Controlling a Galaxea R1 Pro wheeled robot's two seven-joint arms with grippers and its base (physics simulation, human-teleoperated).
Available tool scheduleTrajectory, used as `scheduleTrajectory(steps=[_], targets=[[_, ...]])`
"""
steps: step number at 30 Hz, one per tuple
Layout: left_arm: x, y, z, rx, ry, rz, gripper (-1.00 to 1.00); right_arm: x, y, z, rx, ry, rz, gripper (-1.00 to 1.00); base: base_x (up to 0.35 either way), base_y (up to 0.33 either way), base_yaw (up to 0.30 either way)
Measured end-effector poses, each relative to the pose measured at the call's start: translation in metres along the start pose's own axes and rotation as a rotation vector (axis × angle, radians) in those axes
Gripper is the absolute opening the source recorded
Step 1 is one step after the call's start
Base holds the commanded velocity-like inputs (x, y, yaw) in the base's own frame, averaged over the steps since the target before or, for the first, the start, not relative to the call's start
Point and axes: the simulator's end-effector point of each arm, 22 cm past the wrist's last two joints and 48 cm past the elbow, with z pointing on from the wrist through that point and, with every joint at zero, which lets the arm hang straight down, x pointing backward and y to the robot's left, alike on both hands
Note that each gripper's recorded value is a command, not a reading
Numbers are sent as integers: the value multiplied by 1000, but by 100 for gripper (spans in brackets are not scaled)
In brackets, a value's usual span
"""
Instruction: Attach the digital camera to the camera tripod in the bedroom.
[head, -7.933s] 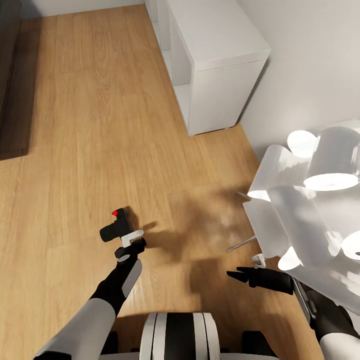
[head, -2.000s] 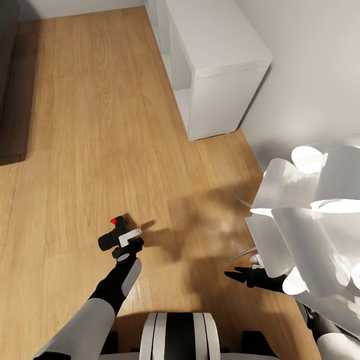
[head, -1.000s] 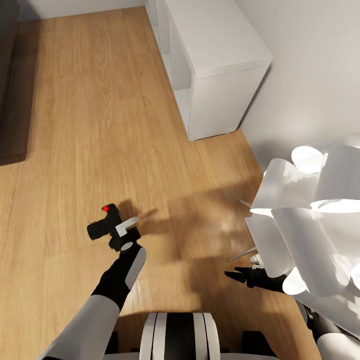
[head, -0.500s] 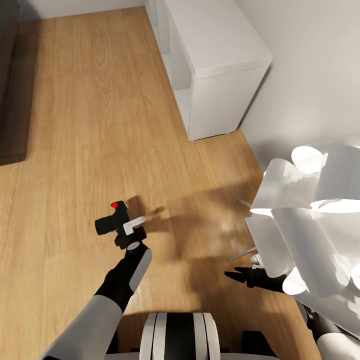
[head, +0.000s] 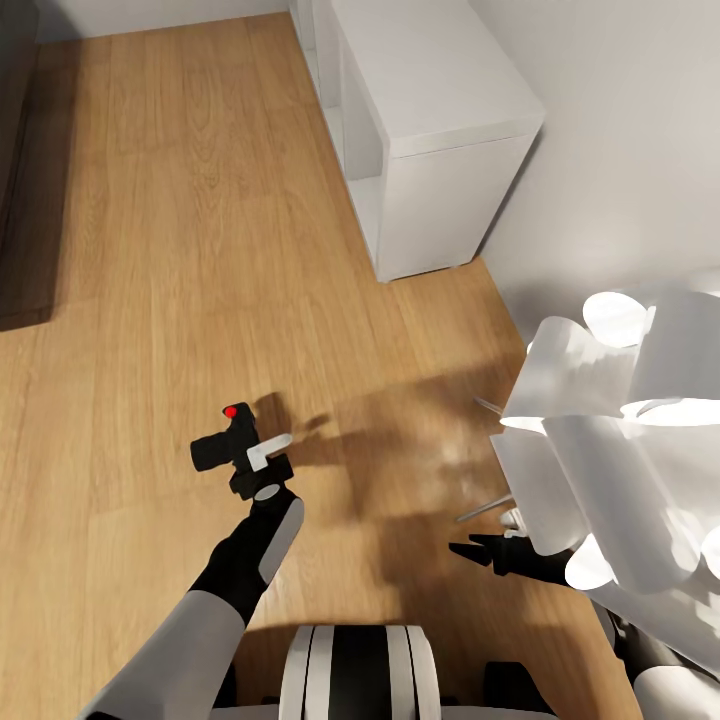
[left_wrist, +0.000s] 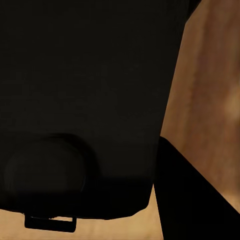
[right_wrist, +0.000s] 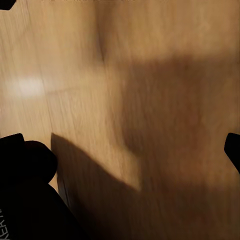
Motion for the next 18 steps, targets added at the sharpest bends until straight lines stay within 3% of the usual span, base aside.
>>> scheduleTrajectory(steps=[6, 14, 18], targets=[[1, 0, 0, 1, 2, 1, -100, 0, 0, 0, 0, -1, -1, 100, 0, 37, 0], [1, 0, 0, 1, 2, 0, -100, 0, 0, 0, 0, -1, -1, 100, 0, 255, 0], [1, 0, 0, 1, 3, 1, -100, 0, 0, 0, 0, -1, -1, 100, 0, 100, 0]])
